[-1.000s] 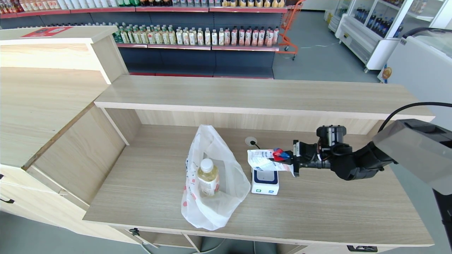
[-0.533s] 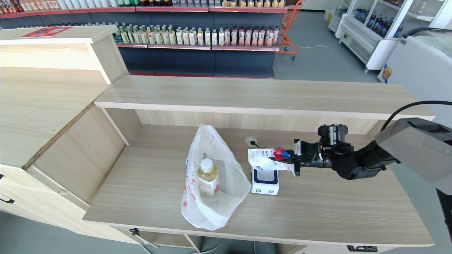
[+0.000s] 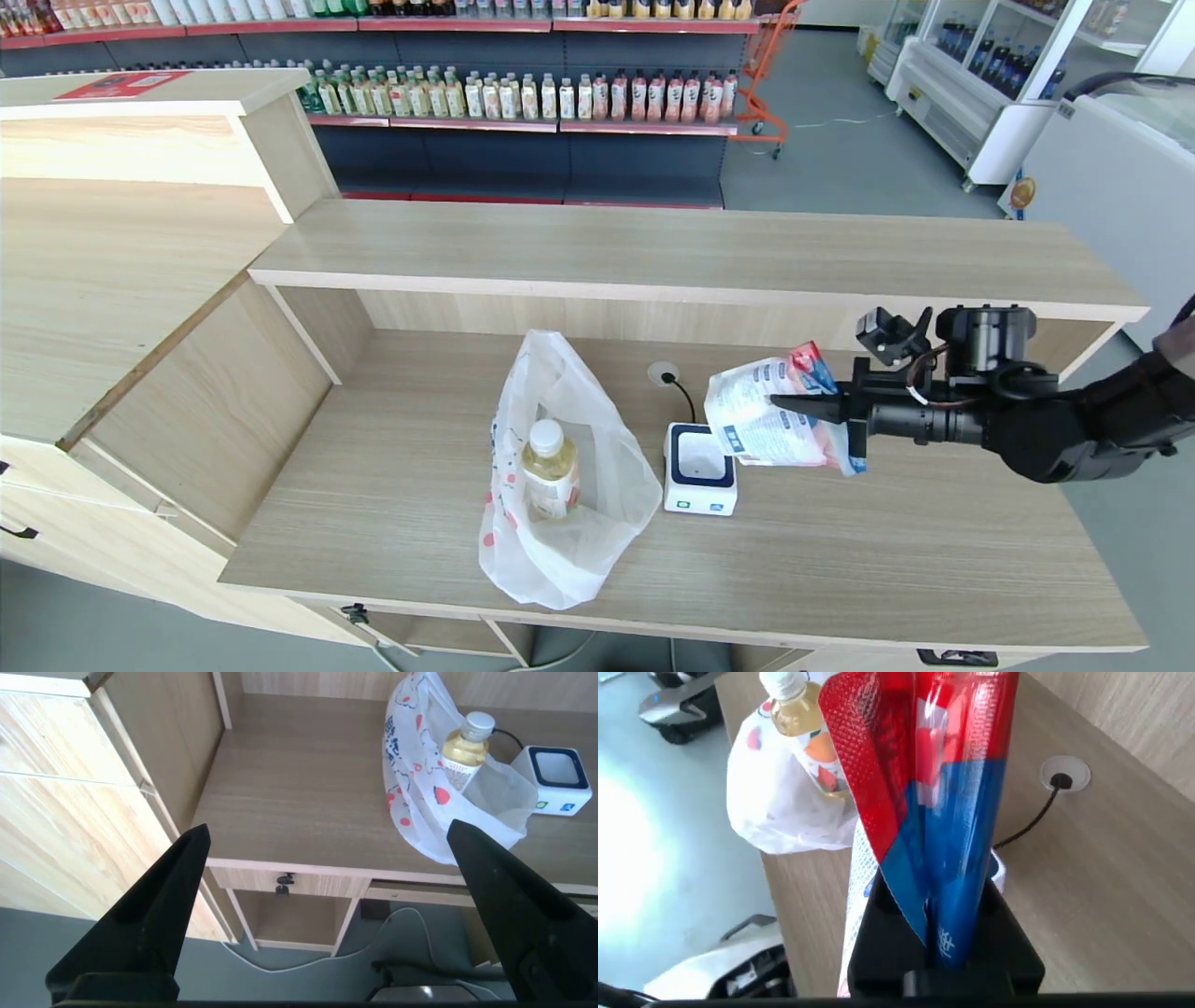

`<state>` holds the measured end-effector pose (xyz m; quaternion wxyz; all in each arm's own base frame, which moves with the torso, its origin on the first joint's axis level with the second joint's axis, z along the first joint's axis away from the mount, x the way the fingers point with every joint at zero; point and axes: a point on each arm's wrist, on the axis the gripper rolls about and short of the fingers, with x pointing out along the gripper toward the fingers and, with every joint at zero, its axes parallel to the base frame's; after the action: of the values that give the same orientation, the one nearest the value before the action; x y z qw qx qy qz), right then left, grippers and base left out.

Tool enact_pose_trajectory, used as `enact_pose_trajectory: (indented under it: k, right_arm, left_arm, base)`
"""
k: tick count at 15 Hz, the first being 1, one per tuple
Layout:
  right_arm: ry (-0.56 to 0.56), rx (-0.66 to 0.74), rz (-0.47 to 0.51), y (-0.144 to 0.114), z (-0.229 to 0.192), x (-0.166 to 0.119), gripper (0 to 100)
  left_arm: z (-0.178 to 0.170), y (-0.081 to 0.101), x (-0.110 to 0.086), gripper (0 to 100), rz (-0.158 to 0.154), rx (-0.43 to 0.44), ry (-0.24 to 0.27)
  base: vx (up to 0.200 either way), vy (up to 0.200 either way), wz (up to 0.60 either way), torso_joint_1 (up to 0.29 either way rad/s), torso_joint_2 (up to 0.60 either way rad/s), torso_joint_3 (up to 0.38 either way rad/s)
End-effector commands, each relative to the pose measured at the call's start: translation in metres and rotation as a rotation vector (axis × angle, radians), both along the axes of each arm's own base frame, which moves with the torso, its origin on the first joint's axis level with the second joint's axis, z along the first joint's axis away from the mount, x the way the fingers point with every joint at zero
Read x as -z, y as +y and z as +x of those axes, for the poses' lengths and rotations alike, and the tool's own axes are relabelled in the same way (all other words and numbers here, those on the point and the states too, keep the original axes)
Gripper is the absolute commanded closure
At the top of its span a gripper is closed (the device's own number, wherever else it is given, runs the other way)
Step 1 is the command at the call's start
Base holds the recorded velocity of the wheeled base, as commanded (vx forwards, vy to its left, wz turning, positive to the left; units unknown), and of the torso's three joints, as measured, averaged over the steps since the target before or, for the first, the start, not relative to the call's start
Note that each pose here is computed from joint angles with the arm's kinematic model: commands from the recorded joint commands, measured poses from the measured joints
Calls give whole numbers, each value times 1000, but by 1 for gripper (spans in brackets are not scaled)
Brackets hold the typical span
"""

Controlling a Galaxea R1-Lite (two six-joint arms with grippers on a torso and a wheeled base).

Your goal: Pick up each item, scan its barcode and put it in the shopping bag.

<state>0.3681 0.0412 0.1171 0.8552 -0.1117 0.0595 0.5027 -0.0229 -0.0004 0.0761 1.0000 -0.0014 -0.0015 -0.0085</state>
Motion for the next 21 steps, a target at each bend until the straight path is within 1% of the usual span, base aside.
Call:
enact_pose_trajectory:
  k: [1,2,4,5,6,8,11,12,13,15,17,18,19,21]
  right_arm:
    - [61,131,67,3,-41,-43,100]
    - [82,152,64,13,-42,-41,100]
    - [140,157,34,33,-36,-22,100]
    - [184,143,19,42,-37,-14,100]
    - [254,109,2,56,-37,-3,100]
    - [280,54,-16,79,-31,11,100]
    - [253,-4,-23,111,-3,25,100]
    - [249,-10,-26,114,0,27,100]
    - [196,-35,-47,127,19,39,100]
    - [152,-51,-68,137,36,53,100]
    - [123,-29,-93,143,48,64,100]
    - [117,-19,-105,153,53,73,100]
    - [113,-14,-108,157,55,75,100]
    - [98,-18,-113,174,61,87,100]
  left_arm:
    - [0,0,0,0,0,0,0]
    - [0,0,0,0,0,0,1]
    - [0,0,0,0,0,0,0]
    - [0,0,0,0,0,0,0]
    - [0,0,0,0,0,0,0]
    - [0,0,0,0,0,0,0]
    - [0,0,0,0,0,1,0]
    - [0,0,0,0,0,0,0]
    - [0,0,0,0,0,0,0]
    - [0,0,0,0,0,0,0]
    - [0,0,0,0,0,0,0]
    - [0,0,0,0,0,0,0]
    - [0,0,0,0,0,0,1]
    - [0,0,0,0,0,0,0]
  base:
    - [0,0,0,0,0,0]
    - [0,0,0,0,0,0]
    - [0,0,0,0,0,0]
    - [0,0,0,0,0,0]
    - [0,0,0,0,0,0]
    - [0,0,0,0,0,0]
    - [0,0,0,0,0,0]
    - [0,0,0,0,0,0]
    - [0,0,0,0,0,0]
    - [0,0,0,0,0,0]
    - [0,0,0,0,0,0]
    - [0,0,0,0,0,0]
    - [0,0,0,0,0,0]
    - [0,0,0,0,0,0]
